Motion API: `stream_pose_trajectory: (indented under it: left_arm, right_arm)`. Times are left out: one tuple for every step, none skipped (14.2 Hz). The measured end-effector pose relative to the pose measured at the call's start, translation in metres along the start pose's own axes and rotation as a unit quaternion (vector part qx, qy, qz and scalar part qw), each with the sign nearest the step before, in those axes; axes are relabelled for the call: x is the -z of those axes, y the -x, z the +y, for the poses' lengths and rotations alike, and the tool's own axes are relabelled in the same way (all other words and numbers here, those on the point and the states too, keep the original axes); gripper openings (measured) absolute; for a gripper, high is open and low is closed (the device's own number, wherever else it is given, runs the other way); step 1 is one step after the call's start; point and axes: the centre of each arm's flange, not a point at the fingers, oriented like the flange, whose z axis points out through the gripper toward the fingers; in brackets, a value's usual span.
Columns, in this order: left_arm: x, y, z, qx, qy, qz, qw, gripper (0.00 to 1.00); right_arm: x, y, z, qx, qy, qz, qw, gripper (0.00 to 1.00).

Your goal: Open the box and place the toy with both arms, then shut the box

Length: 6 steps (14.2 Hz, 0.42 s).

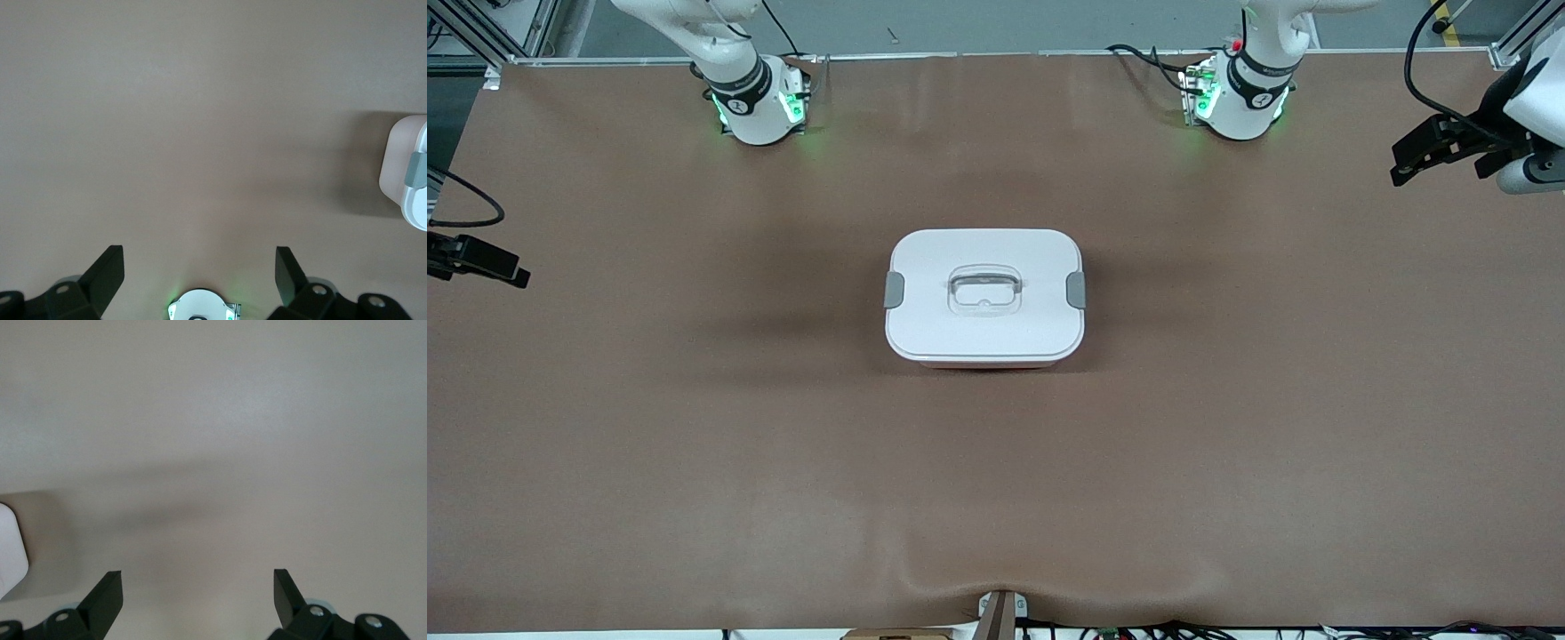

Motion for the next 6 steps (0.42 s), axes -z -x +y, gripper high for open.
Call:
stream_pose_trajectory:
  left_arm:
    - [-0.0001,0.0001,-0.0004,0.0,0.0,-0.001,1.0,1.0]
    - [-0.0002,0.0001,-0.0006,0.0,0.0,-0.001,1.0,1.0]
    - [-0.0003,0.0002,-0.0007,0.001,0.0,-0.002,1.0,1.0]
    - [-0.0004,0.0003,-0.0008,0.001,0.0,-0.002,1.0,1.0]
    - [-0.0004,0.0003,-0.0008,0.001,0.0,-0.002,1.0,1.0]
    - [-0.0004,0.0004,-0.0008,0.001,0.0,-0.002,1.0,1.0]
  right_arm:
    - [0.0,0.0,0.0,0.0,0.0,0.0,1.0,1.0]
    - [0.0,0.0,0.0,0.0,0.0,0.0,1.0,1.0]
    - [0.0,0.0,0.0,0.0,0.0,0.0,1.0,1.0]
    - [0.0,0.0,0.0,0.0,0.0,0.0,1.0,1.0]
    - [0.0,0.0,0.0001,0.0,0.0,0.0,1.0,1.0]
    - [-0.0001,0.0001,0.0001,0.0,0.0,0.0,1.0,1.0]
